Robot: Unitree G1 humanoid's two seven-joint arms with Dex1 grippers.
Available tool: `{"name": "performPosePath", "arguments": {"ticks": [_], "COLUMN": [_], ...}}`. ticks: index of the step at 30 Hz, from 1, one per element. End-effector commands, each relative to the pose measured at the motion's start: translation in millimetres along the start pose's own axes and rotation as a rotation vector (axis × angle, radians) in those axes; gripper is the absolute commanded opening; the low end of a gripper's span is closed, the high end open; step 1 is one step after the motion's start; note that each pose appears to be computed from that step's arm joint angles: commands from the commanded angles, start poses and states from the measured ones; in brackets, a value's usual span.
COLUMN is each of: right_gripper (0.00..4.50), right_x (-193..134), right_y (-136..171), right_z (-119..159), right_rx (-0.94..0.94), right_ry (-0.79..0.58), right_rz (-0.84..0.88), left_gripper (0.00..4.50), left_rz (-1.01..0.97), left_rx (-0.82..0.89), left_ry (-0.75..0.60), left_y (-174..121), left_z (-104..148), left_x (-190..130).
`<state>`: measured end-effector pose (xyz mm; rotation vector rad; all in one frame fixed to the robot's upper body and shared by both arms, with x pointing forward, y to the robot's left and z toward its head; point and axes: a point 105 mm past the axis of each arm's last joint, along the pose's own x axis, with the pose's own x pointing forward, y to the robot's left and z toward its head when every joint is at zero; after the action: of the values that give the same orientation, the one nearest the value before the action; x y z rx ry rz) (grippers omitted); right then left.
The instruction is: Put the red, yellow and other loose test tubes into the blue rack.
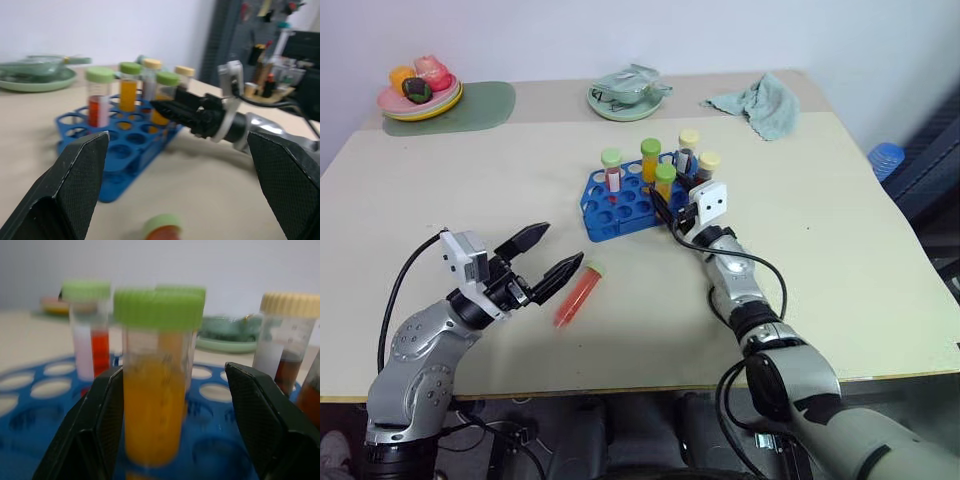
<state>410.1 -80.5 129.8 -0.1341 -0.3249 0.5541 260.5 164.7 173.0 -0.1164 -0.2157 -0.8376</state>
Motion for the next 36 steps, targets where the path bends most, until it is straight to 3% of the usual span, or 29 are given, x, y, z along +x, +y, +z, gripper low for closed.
{"name": "performPosePath", "arguments": {"ticks": [1, 5, 10, 14, 16, 18, 22, 26, 36], "right_gripper": [3.12, 3.12, 3.12, 3.12, 3.12, 3.12, 3.12, 3.12, 3.12], "right_x": [-12, -37, -73, -97, -113, -124, -149, -152, -151], "right_y": [-5, -13, -21, -23, -28, -30, -36, -31, -20], "right_z": [7, 14, 37, 63, 71, 73, 73, 75, 82], "right_rx": [-0.008, -0.016, -0.021, 0.024, 0.037, 0.009, -0.035, -0.043, -0.067], "right_ry": [0.077, 0.173, 0.263, 0.235, 0.235, 0.247, 0.306, 0.291, 0.265], "right_rz": [0.063, 0.1, 0.238, 0.409, 0.501, 0.566, 0.698, 0.726, 0.748], "left_gripper": [4.5, 4.5, 4.5, 4.5, 4.5, 4.5, 4.5, 4.5, 4.5], "left_rz": [-0.023, -0.036, 0.113, 0.191, 0.213, 0.199, 0.19, 0.121, 0.134], "left_rx": [0.017, -0.019, -0.048, -0.073, -0.033, 0.037, -0.093, -0.183, -0.226], "left_ry": [-0.022, 0.026, 0.109, 0.282, 0.431, 0.491, 0.733, 0.931, 1.161], "left_y": [-6, -11, 1, 3, 6, 8, 13, 8, 14], "left_z": [14, 16, 16, 5, -2, -2, -16, -26, -28], "left_x": [7, 14, 24, 29, 32, 38, 44, 48, 58]}}
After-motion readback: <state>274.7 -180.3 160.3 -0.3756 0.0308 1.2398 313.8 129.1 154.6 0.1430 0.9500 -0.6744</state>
